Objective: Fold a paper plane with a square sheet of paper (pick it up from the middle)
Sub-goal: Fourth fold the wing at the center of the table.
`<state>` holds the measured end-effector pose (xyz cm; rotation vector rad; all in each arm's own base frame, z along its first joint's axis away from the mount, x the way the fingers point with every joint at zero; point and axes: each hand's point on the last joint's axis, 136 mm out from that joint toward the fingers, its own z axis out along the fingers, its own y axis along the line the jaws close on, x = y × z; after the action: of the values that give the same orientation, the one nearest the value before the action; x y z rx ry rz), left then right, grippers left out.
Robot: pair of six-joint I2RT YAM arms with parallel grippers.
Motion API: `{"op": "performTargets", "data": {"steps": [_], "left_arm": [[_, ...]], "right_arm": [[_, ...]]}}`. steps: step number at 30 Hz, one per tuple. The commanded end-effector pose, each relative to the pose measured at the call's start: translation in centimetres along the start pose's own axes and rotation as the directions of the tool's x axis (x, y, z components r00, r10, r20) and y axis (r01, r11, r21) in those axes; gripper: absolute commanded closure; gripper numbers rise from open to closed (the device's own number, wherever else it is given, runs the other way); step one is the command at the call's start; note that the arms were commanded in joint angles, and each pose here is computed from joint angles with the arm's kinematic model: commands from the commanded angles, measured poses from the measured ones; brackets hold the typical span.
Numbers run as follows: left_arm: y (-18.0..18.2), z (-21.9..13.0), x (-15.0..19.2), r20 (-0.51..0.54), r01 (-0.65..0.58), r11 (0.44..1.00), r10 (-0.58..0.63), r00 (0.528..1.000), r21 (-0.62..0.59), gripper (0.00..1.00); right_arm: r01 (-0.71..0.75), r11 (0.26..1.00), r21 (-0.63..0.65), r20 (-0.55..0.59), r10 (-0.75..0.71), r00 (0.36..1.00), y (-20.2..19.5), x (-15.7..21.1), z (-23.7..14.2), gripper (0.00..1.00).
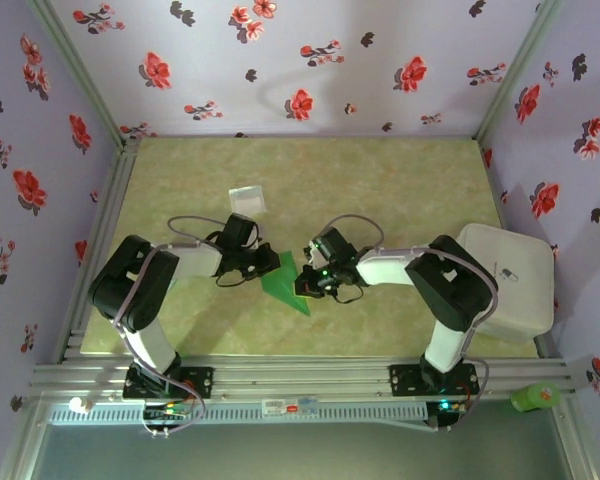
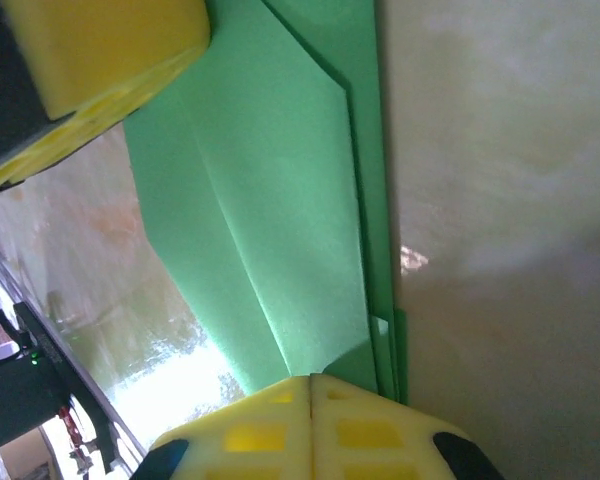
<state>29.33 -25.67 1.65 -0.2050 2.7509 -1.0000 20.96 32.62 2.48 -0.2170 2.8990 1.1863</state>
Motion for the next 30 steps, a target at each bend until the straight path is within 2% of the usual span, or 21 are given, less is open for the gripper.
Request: {"op": "performTargets", "data": {"steps": [1,6,10,15,18,24,30], "left_arm": [[3.2,0.3,0.8,-0.014,-0.002,0.994,0.0,1.0,-0.112,0.88],[3.4,0.4,1.1,-0.021,-0.001,0.993,-0.001,1.0,-0.114,0.88],[3.1,0.4,0.9,-0.02,-0.004,0.994,0.002,1.0,-0.106,0.88],[3.0,0.4,0.8,-0.021,-0.007,0.994,0.005,1.0,-0.106,0.88],[3.2,0.5,0.9,-0.023,-0.004,0.994,0.001,1.0,-0.112,0.88],[4.0,0.6,1.1,-0.024,0.011,0.991,-0.015,1.0,-0.13,0.88],[4.4,0.7,1.1,-0.024,0.024,0.99,-0.028,0.999,-0.138,0.89]], "right_arm": [[0.009,0.999,-0.051,0.04,-0.007,0.999,3.2,-1.5,-1.3,0.93],[0.011,0.998,-0.06,0.012,-0.01,1.0,4.2,-2.1,0.7,0.93],[-0.029,0.999,-0.043,0.022,0.03,0.999,3.2,-3.3,2.7,0.94],[-0.072,0.997,0.025,-0.015,0.072,0.997,0.4,-1.8,4.1,0.93],[-0.087,0.995,0.049,-0.028,0.089,0.996,-0.9,-0.6,3.9,0.93],[-0.08,0.997,0.001,-0.034,0.08,0.996,-0.1,0.7,2.6,0.9],[-0.089,0.996,0.0,-0.045,0.089,0.995,-0.9,2.3,1.7,0.89]]}}
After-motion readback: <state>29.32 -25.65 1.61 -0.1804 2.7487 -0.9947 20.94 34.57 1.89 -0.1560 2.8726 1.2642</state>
